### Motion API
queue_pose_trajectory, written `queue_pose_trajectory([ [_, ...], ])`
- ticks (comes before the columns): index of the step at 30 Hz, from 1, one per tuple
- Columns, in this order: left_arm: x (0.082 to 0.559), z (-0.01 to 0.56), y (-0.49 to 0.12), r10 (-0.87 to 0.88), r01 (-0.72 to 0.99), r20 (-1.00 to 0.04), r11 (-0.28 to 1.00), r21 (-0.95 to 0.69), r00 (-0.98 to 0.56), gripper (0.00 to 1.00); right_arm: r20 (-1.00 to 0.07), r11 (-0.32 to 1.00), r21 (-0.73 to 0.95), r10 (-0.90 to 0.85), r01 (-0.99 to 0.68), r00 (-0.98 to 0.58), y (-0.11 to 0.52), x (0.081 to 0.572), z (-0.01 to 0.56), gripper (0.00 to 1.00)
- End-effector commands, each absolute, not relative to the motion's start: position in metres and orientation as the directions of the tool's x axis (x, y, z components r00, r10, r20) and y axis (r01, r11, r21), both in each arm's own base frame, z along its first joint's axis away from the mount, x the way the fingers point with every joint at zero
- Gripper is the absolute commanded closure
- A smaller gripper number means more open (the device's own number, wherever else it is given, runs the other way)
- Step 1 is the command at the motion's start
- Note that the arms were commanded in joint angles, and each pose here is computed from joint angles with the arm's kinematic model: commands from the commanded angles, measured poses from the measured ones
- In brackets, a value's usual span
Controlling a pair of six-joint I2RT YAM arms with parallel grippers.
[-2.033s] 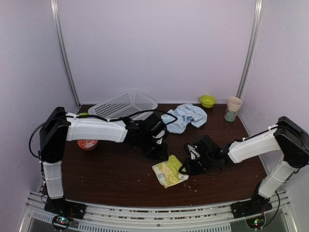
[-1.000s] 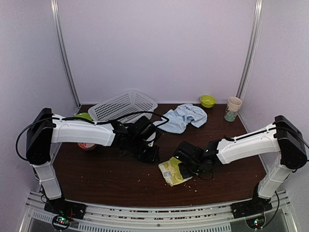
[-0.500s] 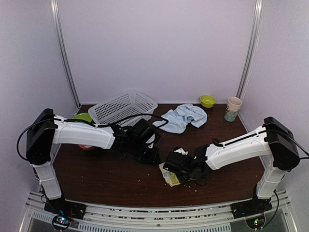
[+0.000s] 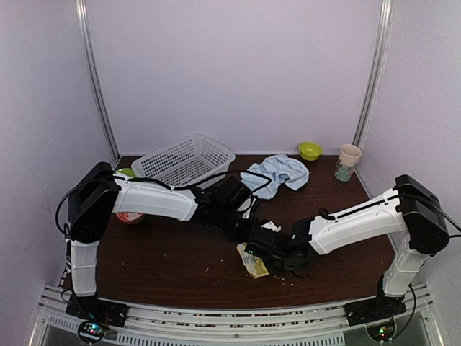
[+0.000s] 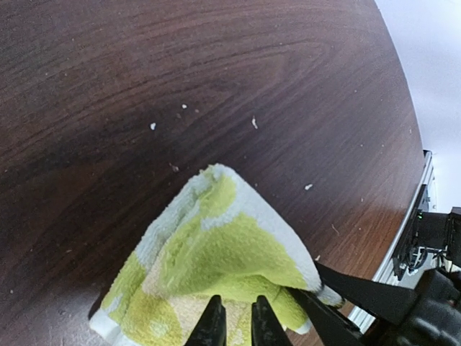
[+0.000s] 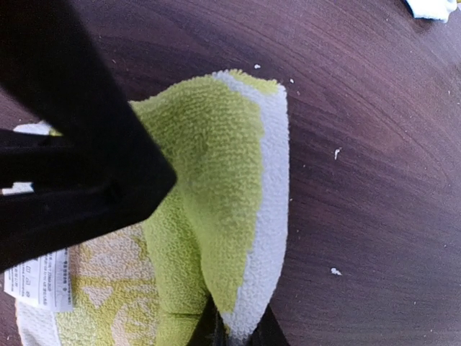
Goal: Roll the towels
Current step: Roll the towel at the center of the board.
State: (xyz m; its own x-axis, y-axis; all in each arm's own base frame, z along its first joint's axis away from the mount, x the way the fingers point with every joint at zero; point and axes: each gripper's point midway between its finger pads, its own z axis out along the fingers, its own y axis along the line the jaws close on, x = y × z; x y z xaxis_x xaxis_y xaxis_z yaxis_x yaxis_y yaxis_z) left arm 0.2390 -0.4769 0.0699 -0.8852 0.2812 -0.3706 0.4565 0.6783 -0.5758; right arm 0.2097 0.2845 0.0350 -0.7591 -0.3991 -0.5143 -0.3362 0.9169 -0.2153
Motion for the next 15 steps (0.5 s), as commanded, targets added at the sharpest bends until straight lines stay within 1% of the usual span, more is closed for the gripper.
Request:
queue_pose_trajectory([
  [1, 0.243, 0.071, -0.492, 0.285, 0.467, -0.379, 0.656, -0.593, -0.881, 0.88, -0.505, 0.911, -0.194, -0.411, -0.364, -0.759, 0.286, 0.204, 0.035, 1.0],
  [9, 0.25, 0.04, -0.486, 0.281, 0.43, -0.334, 0.699, -0.571, -0.9, 0.92, -0.493, 0.905, -0.142, -0.415, -0.4, -0.764, 0.291, 0.196, 0.04, 1.0],
  [12, 0.251, 0.03, -0.483, 0.276, 0.415, -0.318, 0.713, -0.565, -0.907, 0.96, -0.498, 0.908, -0.115, -0.405, -0.404, -0.767, 0.291, 0.193, 0.048, 0.83],
  [13, 0.251, 0.028, -0.482, 0.277, 0.414, -0.315, 0.715, -0.563, -0.908, 0.97, -0.5, 0.909, -0.106, -0.4, -0.404, -0.768, 0.291, 0.193, 0.05, 0.79],
  [15, 0.25, 0.024, -0.481, 0.278, 0.41, -0.309, 0.719, -0.562, -0.91, 0.99, -0.503, 0.911, -0.092, -0.391, -0.403, -0.771, 0.291, 0.192, 0.053, 0.75],
])
